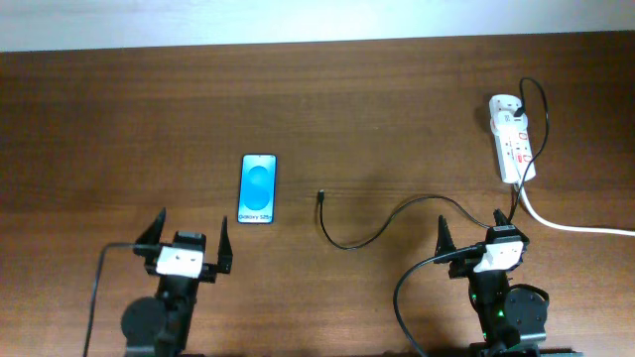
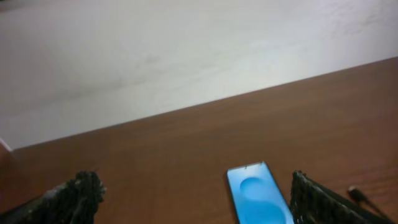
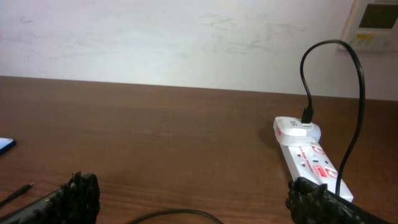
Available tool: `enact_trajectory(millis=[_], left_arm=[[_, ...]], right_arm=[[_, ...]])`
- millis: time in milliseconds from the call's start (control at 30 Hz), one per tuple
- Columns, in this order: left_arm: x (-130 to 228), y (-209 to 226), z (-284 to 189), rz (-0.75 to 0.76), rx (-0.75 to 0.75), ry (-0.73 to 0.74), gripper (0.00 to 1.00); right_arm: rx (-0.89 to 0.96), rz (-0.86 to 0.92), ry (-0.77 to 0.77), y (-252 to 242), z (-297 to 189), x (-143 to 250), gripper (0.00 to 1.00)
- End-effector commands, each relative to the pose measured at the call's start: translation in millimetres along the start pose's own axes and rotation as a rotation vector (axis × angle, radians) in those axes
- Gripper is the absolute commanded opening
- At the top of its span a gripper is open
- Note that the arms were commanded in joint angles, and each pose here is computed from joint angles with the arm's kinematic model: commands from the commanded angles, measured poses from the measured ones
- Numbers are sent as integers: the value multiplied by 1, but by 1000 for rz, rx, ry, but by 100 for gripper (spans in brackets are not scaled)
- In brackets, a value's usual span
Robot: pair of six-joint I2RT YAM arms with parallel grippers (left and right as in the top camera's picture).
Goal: Plug charger to phone and switch on socket
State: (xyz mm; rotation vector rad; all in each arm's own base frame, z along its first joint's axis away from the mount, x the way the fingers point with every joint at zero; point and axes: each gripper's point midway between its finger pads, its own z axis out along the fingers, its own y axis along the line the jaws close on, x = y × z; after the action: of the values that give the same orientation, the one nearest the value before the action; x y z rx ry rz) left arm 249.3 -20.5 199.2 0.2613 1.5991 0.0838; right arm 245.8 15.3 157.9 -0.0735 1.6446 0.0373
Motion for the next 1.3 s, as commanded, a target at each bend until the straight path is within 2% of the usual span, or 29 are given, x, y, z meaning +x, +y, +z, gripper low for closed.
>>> enact_trajectory(millis=[0,200,300,333,533,600,667,733,867,1067,1267], left_arm=[[-45,-4,11,-15,96,17,99],[-64,-19,52,-68,277,236,99],[-60,-23,76,-105,337,390,99],[-54,-27,92,-131,375,484,99],[-14,-52,131,-163,474,787,99],[28,-73,144,-172,523,906,99],[37,-78,147,-195,540,926,99],[49,-79,154,-221,516,950,99],[85,-68,162,-244,358,1070,100],[101,-82,177,-203,219,1154,99],[123,-93,172,-267,145,1240,100]], right_arm=[[3,12,4,0,0,2,98],[3,12,4,0,0,2,99],[3,12,4,0,0,2,99],[3,12,4,0,0,2,98],[3,12,4,0,0,2,99],[3,12,4,0,0,2,98],[3,12,4,0,0,2,98],[3,12,4,0,0,2,98],[3,12,4,0,0,2,98],[3,12,4,0,0,2,99],[3,12,4,0,0,2,98]])
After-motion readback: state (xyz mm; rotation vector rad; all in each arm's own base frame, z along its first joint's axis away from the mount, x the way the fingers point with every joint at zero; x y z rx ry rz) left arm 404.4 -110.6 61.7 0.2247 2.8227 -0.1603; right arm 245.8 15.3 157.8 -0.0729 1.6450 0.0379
